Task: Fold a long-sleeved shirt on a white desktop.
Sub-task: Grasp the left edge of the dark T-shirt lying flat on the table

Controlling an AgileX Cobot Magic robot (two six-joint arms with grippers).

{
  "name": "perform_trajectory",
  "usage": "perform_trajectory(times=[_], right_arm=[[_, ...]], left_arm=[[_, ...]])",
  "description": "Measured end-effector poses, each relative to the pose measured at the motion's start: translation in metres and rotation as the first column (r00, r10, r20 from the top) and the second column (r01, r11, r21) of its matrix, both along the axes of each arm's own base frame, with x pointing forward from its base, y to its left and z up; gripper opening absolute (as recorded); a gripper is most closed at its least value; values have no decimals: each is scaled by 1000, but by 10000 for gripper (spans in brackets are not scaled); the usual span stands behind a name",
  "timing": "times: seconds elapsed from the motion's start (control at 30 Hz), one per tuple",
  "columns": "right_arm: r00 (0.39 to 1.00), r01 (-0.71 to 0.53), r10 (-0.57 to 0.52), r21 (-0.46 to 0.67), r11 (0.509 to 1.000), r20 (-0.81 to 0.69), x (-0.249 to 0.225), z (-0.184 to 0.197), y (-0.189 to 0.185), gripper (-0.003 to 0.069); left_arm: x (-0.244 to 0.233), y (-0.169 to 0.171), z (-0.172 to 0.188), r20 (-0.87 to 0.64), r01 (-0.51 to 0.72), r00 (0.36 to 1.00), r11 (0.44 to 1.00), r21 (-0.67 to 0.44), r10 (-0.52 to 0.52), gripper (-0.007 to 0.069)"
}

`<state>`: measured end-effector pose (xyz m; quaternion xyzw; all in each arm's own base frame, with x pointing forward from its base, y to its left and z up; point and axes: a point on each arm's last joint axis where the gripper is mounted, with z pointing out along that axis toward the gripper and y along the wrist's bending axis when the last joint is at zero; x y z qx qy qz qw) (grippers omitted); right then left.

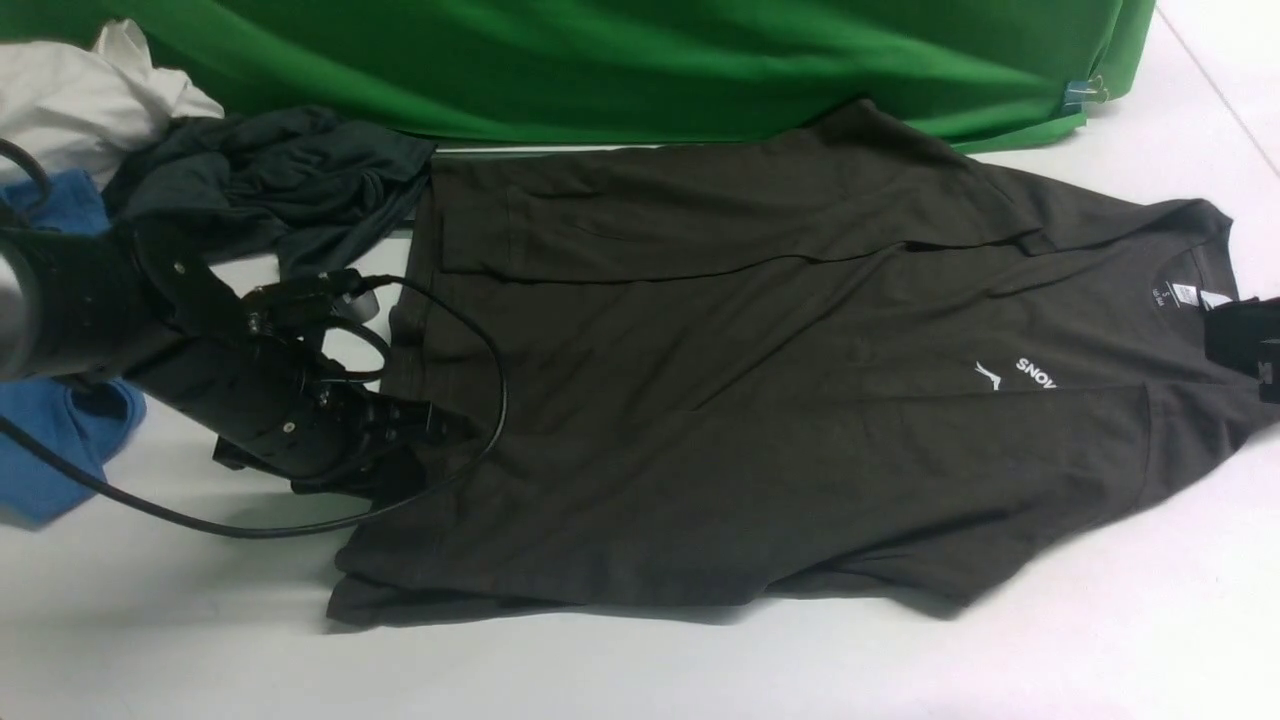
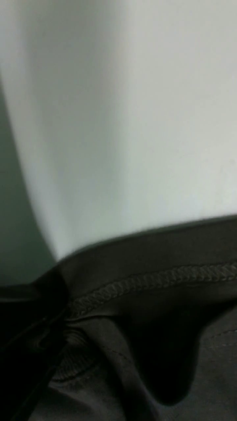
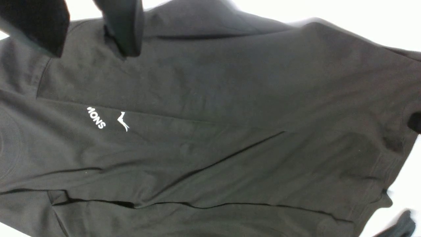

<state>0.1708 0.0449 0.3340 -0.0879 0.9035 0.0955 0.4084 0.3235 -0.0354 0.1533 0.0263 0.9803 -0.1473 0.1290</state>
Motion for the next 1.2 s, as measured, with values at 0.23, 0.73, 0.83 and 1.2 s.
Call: perform_trajectory(times=[0.23, 0.73, 0.83, 1.2], right_arm=[[1000, 0, 0, 0, 1000, 1, 0, 0, 0, 240], [1000, 0, 0, 0, 1000, 1, 0, 0, 0, 240], [1000, 0, 0, 0, 1000, 1, 0, 0, 0, 240], [1000, 0, 0, 0, 1000, 3, 0, 0, 0, 240]], left_arm=[[-1, 0, 10, 23, 13, 1000, 1000, 6, -13, 81], [8, -2, 22, 66, 3, 998, 1000, -16, -2, 81], [8, -2, 23, 68, 0, 998, 1000, -19, 2, 83], [4, -1, 25, 37, 12, 999, 1000, -8, -12, 384]])
